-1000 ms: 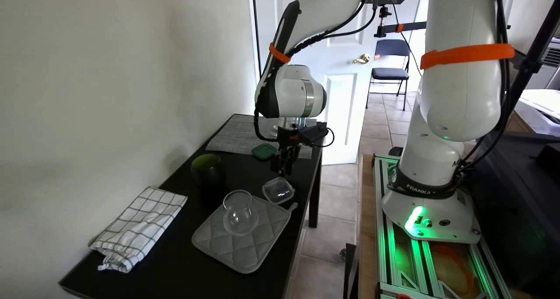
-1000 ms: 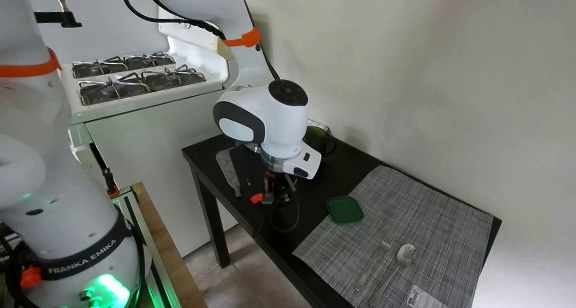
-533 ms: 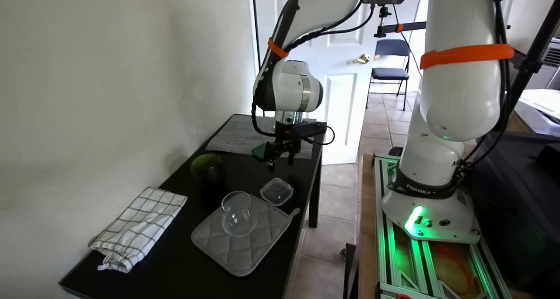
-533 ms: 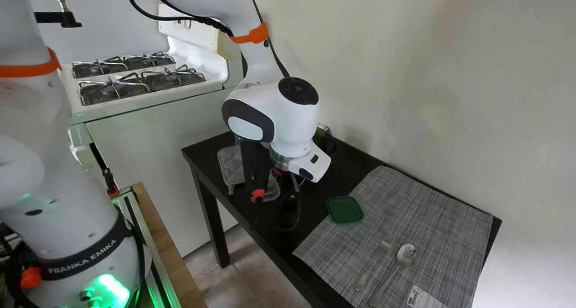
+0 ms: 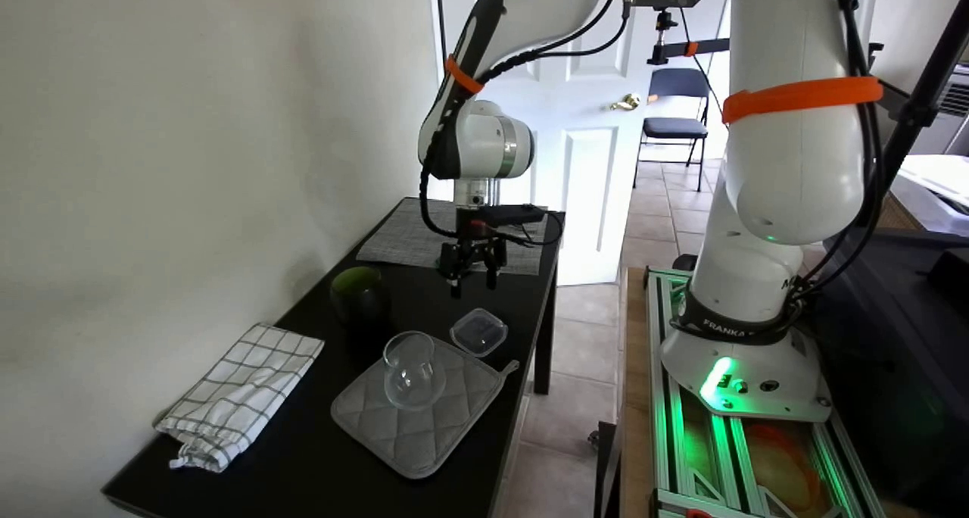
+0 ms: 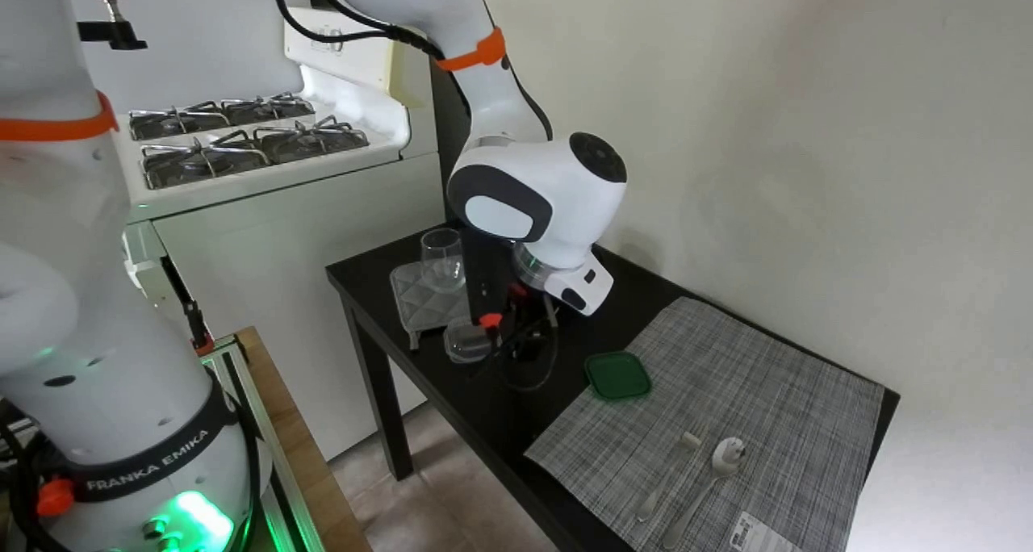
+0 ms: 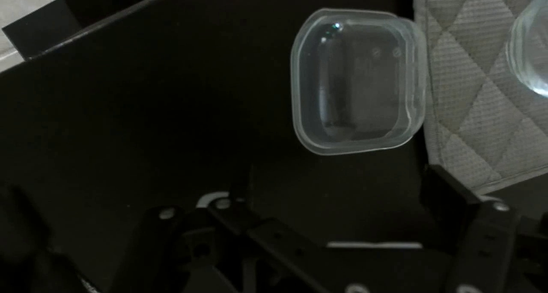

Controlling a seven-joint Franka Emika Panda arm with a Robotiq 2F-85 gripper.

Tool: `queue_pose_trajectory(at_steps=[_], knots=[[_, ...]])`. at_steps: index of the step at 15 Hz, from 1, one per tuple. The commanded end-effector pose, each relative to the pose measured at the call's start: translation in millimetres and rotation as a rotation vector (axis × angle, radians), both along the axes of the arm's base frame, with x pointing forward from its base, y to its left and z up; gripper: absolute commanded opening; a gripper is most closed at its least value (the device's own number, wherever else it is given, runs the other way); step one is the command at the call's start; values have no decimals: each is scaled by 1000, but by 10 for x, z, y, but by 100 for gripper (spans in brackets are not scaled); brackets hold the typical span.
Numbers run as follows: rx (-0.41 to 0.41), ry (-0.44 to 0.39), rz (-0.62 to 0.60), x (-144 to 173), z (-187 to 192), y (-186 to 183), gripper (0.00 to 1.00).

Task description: Turn the small lunchbox over

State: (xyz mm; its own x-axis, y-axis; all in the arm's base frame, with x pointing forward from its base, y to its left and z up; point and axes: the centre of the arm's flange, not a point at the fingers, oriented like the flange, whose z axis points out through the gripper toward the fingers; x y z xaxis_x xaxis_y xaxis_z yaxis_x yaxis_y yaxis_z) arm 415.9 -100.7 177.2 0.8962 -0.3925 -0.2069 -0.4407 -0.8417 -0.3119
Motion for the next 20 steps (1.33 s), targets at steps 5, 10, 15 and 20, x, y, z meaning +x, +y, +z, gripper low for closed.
queue_pose_trajectory(at_steps=[5,10,15,20], knots=[[-11,176,86,436,-314,206,100],[-9,234,109,635,-468,357,100],[0,318,159,692,-579,425,100],[30,396,203,685,-648,472,100]])
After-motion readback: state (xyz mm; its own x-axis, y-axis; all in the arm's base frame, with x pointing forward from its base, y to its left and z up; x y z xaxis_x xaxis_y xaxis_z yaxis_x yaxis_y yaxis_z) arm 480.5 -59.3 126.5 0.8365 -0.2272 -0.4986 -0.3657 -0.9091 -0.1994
